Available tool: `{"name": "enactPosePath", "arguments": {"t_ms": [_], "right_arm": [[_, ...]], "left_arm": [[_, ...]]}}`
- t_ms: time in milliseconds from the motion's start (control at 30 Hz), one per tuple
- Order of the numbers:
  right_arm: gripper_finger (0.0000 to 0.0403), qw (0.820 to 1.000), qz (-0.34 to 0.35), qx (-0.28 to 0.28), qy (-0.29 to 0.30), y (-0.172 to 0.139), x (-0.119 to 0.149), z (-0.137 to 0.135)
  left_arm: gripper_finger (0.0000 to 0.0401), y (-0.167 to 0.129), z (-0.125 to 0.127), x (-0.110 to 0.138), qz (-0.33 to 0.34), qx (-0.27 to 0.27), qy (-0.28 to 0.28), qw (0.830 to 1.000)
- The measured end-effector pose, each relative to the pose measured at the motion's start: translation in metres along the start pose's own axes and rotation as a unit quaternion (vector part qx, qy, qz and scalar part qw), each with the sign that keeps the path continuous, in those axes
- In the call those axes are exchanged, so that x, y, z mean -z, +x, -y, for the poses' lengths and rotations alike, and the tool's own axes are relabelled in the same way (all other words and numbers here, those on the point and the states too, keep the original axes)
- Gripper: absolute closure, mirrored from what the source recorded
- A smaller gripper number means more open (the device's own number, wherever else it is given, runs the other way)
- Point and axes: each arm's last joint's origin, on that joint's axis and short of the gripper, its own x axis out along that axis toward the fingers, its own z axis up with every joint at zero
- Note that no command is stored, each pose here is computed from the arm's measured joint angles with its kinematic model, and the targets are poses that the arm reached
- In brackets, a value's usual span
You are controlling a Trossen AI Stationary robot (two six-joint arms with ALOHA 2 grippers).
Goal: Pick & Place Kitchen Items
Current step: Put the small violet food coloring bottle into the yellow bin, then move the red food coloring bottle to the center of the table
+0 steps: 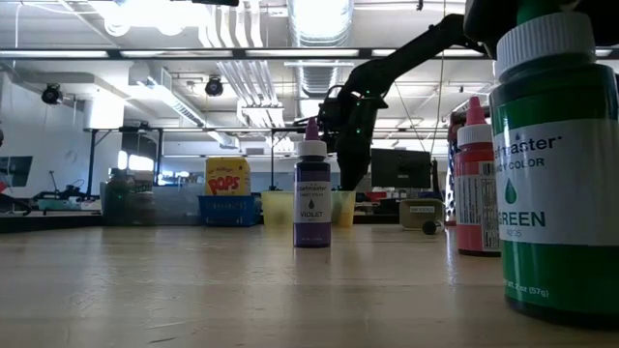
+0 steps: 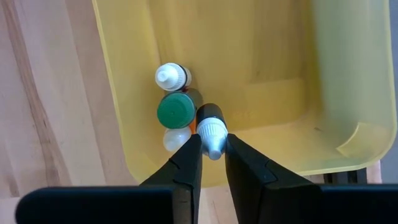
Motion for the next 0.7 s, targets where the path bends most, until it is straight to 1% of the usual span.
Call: {"name": "enactPosePath", "arguments": {"t_ms": [133, 467, 700], "right_arm": [[0.0344, 1.0, -0.001, -0.001, 0.002, 0.0008, 0.0003, -0.0002], [0.0309, 1.0, -0.007, 0.01, 0.001, 0.0014, 0.0007, -0.0003], [0.0301, 1.0, -0.008, 0.009, 0.003, 0.0018, 0.0008, -0.0004]], "left_arm": [[0.0379, 0.0, 0.0, 0.0, 0.0, 0.0, 0.0, 1.0], [0.0379, 0.0, 0.0, 0.0, 0.0, 0.0, 0.0, 1.0], [0.0379, 0.0, 0.0, 0.0, 0.0, 0.0, 0.0, 1.0]]}}
